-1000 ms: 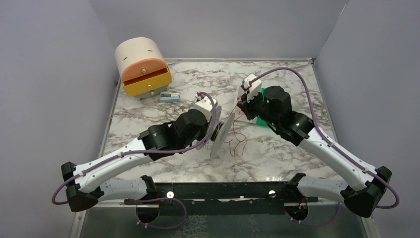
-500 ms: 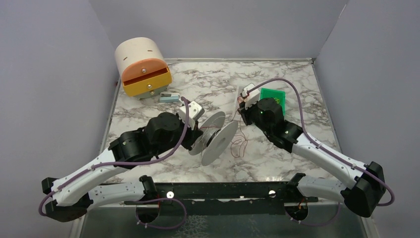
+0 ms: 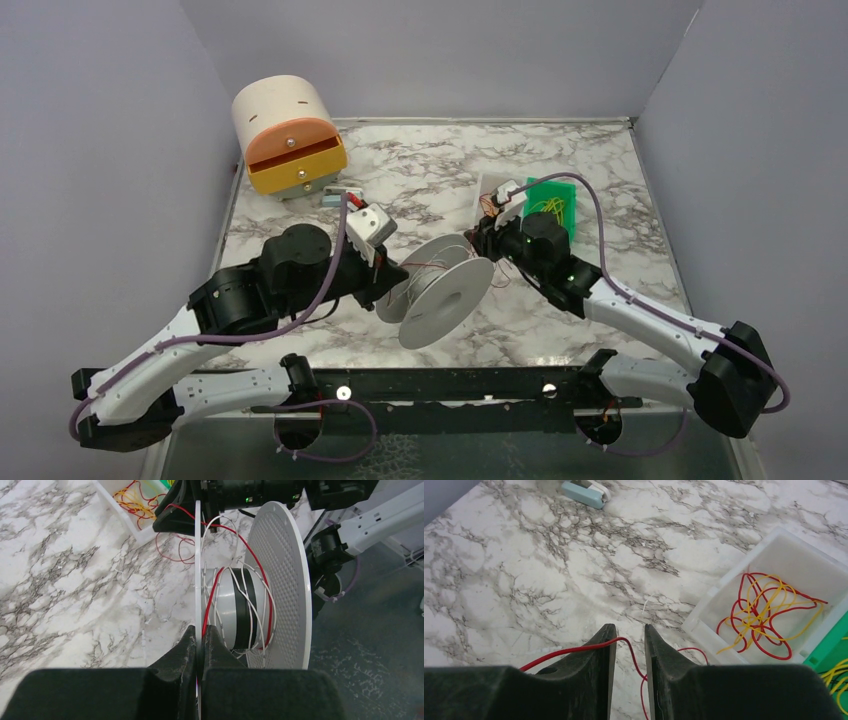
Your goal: Wrap the cables
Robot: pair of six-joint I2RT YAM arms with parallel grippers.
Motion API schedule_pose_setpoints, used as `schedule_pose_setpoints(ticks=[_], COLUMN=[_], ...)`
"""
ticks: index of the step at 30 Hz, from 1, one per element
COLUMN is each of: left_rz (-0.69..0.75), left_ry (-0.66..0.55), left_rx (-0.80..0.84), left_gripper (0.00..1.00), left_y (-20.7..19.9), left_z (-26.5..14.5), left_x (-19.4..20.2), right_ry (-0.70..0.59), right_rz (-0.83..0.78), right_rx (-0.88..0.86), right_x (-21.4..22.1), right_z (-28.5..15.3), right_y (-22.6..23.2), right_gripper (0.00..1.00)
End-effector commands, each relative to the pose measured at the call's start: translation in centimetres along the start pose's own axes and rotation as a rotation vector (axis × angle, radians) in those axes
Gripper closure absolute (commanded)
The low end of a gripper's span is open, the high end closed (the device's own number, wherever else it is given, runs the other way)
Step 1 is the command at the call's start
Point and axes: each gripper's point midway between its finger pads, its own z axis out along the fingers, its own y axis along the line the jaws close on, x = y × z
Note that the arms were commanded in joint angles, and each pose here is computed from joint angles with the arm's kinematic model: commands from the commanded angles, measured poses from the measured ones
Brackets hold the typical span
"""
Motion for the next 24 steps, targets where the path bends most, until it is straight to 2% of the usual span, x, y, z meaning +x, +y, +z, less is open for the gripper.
schedule_pose_setpoints(ticks=[1,10,12,20,24], left_rz=[-0.038,-0.071,-0.085,-0.176,-0.255], left_ry=[-0.194,-0.321,-0.35,-0.509,-0.604], left_rx=[0.126,0.173,0.169,0.063,-0.035], left_gripper=[1.0,1.0,1.0,1.0,1.0], left_y=[-2.7,-3.7,-3.7,-1.8,0.2], left_z=[-2.9,-6.0,-6.4,-8.2,-8.5], left_x=[-5.8,-9.6,-10.3,-14.0,-15.5], right_ry=[-0.049,-0.059,-0.053,-0.022,0.03], right_rz=[0.035,0.045,0.04,0.071,0.093], right_rx=[-0.053,-0.173,-0.188,-0.245,-0.297], right_x=[-0.5,0.2,0.5,2.0,3.4], right_z=[0.5,0.0,-0.3,-2.6,-3.8], right_y=[0.8,2.4,2.6,3.5,4.4], right_gripper=[0.67,0.62,0.67,0.99,0.99])
